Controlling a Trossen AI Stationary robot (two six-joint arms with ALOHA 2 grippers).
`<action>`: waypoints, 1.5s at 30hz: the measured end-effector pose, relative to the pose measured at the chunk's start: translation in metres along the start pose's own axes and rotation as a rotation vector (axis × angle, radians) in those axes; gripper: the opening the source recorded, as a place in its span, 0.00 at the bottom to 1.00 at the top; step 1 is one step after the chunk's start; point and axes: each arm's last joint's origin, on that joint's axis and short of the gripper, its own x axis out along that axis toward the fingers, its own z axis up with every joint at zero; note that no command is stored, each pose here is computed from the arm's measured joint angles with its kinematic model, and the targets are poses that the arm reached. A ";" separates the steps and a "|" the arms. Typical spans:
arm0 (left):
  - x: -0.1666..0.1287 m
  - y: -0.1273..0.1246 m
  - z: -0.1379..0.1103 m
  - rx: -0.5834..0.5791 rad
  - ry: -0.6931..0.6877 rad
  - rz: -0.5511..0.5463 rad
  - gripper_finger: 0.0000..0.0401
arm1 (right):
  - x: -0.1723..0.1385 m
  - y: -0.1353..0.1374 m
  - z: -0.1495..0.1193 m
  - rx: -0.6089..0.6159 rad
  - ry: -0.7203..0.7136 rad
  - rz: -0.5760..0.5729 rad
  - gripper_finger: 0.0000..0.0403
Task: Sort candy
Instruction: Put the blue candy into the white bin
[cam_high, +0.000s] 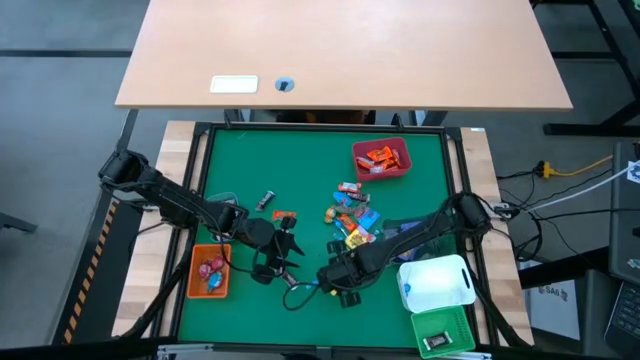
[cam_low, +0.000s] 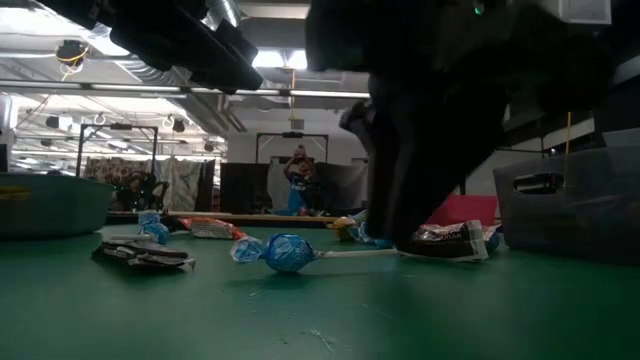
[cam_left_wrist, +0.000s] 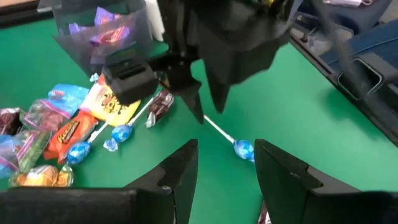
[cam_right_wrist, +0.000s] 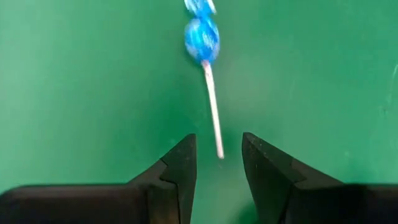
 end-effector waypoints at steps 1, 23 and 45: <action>0.000 0.000 0.000 0.003 -0.002 0.000 0.36 | 0.004 0.000 -0.001 -0.001 0.008 -0.001 0.31; 0.000 0.000 0.000 0.004 -0.002 0.000 0.36 | 0.013 0.002 0.003 -0.004 0.046 0.019 0.05; 0.000 0.001 0.000 0.001 0.006 0.026 0.36 | -0.132 0.055 -0.025 0.014 0.369 -0.040 0.01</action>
